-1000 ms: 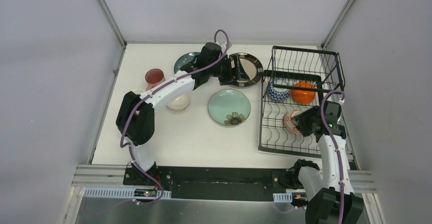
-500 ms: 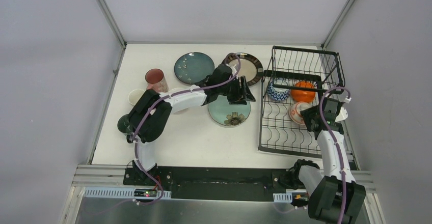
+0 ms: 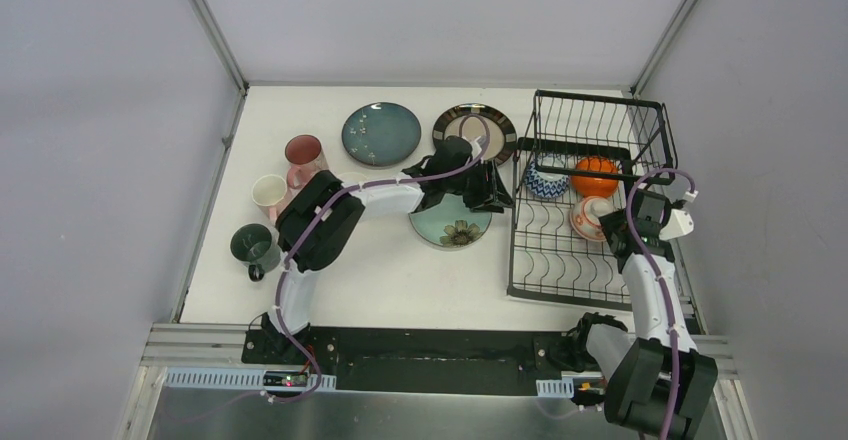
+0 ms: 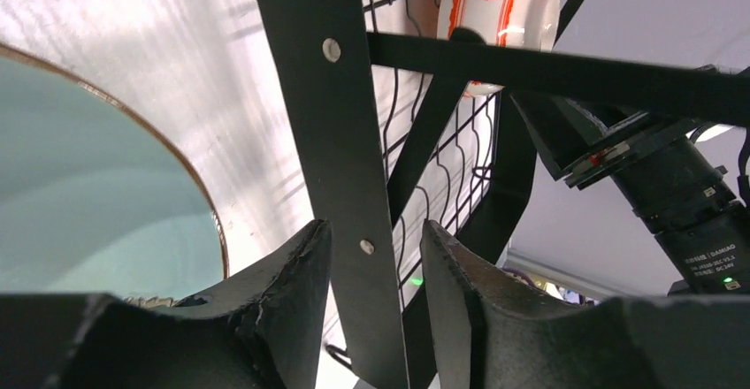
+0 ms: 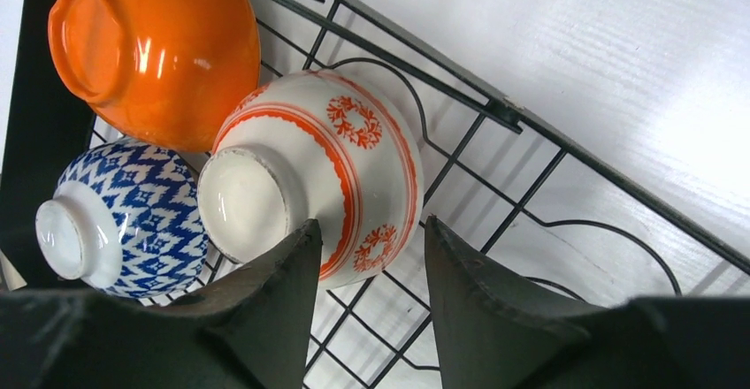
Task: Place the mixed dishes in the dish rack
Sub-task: Move the bowl to the dish rack, then move the dish rack to the corner of the board.
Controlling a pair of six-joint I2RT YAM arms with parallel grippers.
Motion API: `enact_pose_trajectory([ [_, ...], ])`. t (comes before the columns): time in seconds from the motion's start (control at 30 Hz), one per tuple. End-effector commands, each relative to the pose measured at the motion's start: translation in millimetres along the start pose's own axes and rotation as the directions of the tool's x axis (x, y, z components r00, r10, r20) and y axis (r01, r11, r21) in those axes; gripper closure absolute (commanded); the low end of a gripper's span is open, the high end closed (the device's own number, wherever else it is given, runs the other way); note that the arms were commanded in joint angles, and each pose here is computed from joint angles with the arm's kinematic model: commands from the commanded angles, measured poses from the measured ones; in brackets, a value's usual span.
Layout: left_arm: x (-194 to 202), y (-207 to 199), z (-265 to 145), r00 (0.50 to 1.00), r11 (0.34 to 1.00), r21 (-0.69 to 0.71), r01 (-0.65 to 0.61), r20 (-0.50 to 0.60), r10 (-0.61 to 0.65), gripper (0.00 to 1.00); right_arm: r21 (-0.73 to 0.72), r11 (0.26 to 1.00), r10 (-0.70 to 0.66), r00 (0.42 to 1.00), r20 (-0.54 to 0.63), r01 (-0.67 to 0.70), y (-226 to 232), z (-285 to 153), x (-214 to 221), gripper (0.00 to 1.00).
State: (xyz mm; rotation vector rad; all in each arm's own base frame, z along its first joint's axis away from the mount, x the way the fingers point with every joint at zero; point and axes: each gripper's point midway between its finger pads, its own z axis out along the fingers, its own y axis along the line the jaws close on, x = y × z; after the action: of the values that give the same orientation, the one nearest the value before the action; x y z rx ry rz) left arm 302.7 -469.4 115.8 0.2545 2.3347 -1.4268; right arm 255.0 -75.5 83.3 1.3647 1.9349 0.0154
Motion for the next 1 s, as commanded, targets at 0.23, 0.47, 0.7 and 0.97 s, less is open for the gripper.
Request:
enact_pose_trajectory([
  [0.23,2.6,-21.1,28.2,1.000,0.996,0.091,0.007,-0.008,-0.006,0.63,-0.060,0.998,-0.022,0.998,0.060,0.026,21.0,-19.6,-32.7,0.42],
  [0.47,13.8,-28.1,38.5,0.999,0.994,0.106,0.030,-0.028,-0.027,0.65,-0.173,0.983,-0.070,0.998,-0.007,0.067,36.8,-57.1,-26.3,0.33],
  [0.7,22.0,-43.0,48.1,0.998,0.989,0.141,0.038,-0.046,-0.032,0.66,-0.236,0.970,-0.067,0.996,-0.059,0.051,46.1,-74.8,-18.0,0.34],
  [0.97,18.2,-45.7,32.0,1.000,0.995,0.096,-0.011,-0.005,0.011,0.61,-0.475,0.880,-0.129,0.952,-0.277,-0.019,80.8,-109.7,26.9,0.34],
])
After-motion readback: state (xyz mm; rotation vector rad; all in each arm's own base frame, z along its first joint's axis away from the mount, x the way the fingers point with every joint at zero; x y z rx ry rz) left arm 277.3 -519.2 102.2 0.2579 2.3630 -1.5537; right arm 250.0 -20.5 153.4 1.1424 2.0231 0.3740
